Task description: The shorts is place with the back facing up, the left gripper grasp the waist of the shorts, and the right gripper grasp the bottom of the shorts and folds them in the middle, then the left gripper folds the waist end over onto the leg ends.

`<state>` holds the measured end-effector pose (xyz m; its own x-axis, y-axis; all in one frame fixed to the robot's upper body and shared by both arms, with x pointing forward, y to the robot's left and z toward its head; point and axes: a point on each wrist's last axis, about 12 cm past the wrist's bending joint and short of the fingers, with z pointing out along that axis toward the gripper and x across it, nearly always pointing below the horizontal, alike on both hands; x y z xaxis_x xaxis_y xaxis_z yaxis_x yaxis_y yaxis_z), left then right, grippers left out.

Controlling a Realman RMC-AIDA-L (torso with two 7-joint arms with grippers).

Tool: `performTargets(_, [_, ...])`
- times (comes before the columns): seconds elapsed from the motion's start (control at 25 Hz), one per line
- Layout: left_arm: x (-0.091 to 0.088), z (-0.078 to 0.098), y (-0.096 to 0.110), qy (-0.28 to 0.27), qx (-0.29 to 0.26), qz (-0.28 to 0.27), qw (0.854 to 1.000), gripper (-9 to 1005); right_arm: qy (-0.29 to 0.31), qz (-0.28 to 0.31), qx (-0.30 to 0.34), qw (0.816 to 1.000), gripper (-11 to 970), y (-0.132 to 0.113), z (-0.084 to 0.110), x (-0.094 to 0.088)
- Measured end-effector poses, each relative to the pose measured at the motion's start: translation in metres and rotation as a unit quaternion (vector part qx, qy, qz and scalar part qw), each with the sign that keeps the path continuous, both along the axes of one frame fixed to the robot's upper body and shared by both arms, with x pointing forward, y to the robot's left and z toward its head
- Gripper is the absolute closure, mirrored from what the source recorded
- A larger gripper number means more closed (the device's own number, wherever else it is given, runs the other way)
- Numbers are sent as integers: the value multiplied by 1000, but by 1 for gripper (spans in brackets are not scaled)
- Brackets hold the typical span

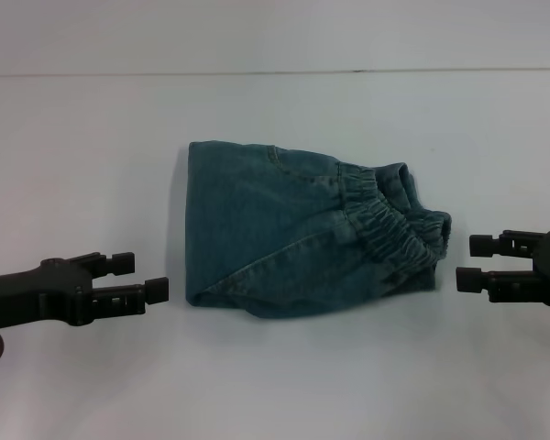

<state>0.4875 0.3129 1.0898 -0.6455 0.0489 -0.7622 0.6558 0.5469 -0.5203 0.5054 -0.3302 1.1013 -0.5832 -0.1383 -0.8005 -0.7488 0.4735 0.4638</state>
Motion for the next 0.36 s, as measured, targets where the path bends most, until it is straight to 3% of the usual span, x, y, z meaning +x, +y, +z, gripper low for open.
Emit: performTargets(0.36, [0,0,-1,1,-2,-2,1000,47,1,1,0,1000,92,0,0,1])
